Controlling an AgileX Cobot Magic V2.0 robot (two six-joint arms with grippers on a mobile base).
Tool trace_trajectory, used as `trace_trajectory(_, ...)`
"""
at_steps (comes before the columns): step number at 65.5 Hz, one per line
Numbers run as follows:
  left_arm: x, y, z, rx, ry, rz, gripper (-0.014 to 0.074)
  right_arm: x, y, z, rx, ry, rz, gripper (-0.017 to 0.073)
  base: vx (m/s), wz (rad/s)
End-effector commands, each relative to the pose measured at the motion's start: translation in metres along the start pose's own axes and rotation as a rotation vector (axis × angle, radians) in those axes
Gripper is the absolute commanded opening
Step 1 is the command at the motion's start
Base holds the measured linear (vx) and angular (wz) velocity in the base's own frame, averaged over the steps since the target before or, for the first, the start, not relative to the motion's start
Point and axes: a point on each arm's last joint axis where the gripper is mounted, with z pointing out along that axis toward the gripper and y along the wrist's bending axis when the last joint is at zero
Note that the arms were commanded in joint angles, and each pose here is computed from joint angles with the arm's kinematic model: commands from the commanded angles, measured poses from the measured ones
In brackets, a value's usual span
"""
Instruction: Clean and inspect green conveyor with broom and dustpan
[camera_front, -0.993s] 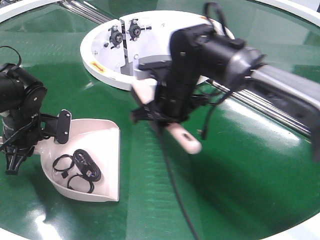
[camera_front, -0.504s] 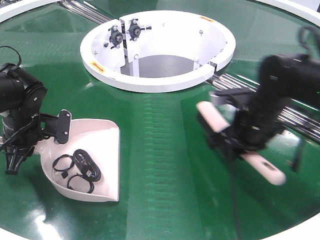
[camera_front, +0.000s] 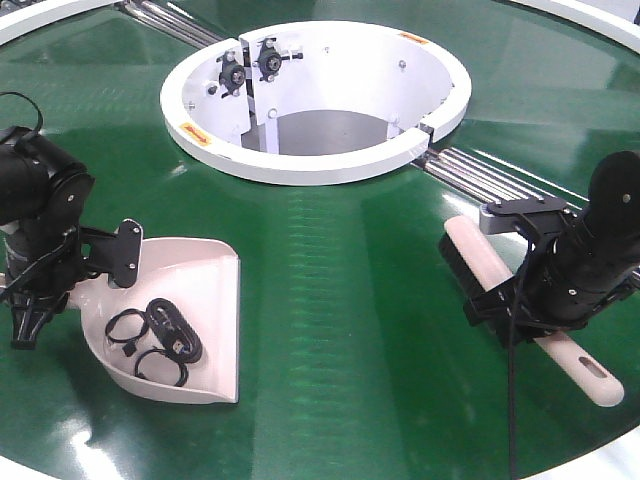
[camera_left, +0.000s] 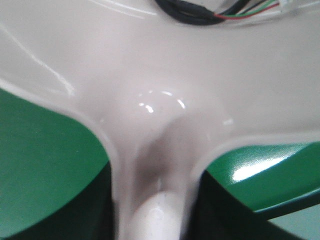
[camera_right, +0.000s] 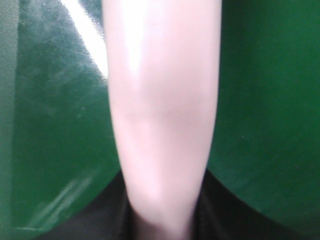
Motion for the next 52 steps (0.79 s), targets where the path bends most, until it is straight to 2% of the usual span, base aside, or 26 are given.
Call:
trace_trajectory(1,0.0079,0.0041,-0.0220,-0.074,-0.011,-0.032,-0.0006,-0.0053,-0.0003,-0.0184,0.001,-0.102,-0.007,-0.0001,0.00,0.00)
trace_trajectory(23,0.0079,0.0041,-0.0220,-0.074,-0.011,-0.032,-0.0006,-0.0072,0.0027,-0.0186,-0.034,-0.123,0.017,-0.0001,0.00,0.00)
trace_trajectory(36,0.0059,0.0075,-0.0223,-0.111,-0.033,-0.031,-0.0006,-0.0060,0.0024,-0.0185,-0.030,-0.109,0.000,-0.0001,0.00,0.00)
trace_trajectory(52,0.0058,0.0079,-0.0224,-0.115,-0.035,-0.031,-0.0006,-0.0057,0.0025,-0.0185,-0.030,-0.107,0.000,-0.0001,0.00,0.00)
